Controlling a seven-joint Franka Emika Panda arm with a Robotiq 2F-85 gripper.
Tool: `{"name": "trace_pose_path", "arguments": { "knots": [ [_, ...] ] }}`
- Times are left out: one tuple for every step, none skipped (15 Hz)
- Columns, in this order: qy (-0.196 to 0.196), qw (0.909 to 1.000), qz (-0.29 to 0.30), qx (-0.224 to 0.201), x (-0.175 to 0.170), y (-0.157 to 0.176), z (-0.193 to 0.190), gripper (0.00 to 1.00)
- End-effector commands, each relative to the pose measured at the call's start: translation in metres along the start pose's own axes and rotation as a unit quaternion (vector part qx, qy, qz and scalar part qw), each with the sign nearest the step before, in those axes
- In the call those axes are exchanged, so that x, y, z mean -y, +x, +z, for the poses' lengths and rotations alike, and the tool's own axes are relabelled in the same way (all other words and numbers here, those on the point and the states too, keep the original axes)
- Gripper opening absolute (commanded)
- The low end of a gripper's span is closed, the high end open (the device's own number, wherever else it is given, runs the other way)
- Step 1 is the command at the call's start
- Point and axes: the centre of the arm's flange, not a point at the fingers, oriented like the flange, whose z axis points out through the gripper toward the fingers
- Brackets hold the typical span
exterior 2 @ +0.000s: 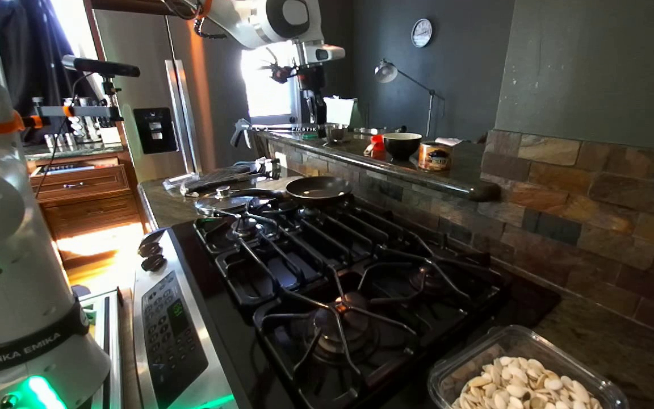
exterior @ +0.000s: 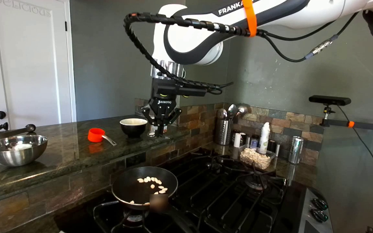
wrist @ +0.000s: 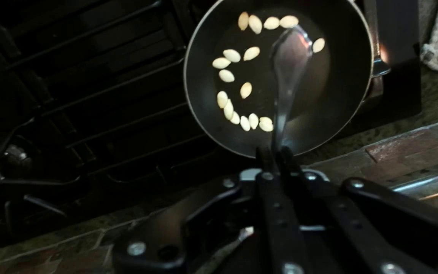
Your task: Use the silver spoon to put some contents from the pan in the black and white bowl then place the spoon back on the counter.
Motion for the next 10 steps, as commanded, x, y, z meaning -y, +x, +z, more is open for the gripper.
{"name": "trace_pose_path", "arguments": {
  "knots": [
    [-0.037, 0.9991, -0.004, -0.019, -0.007, 0.02, -0.023, 0.02],
    [-0.043, 0.9987, -0.005, -0.025, -0.009, 0.026, -0.028, 0.02],
    [-0.049, 0.9983, -0.009, -0.031, -0.01, 0.033, -0.034, 0.02],
    [-0.053, 0.9978, -0.015, -0.037, -0.01, 0.04, -0.037, 0.02],
    [-0.057, 0.9971, -0.022, -0.044, -0.011, 0.048, -0.041, 0.02],
    [-0.059, 0.9963, -0.032, -0.053, -0.01, 0.055, -0.045, 0.02],
    [-0.06, 0.9953, -0.044, -0.062, -0.009, 0.062, -0.047, 0.02],
    [-0.062, 0.9941, -0.057, -0.069, -0.009, 0.07, -0.047, 0.02],
    [-0.064, 0.9929, -0.069, -0.073, -0.008, 0.077, -0.047, 0.02],
    [-0.067, 0.9915, -0.081, -0.076, -0.007, 0.083, -0.047, 0.02]
  ]
}}
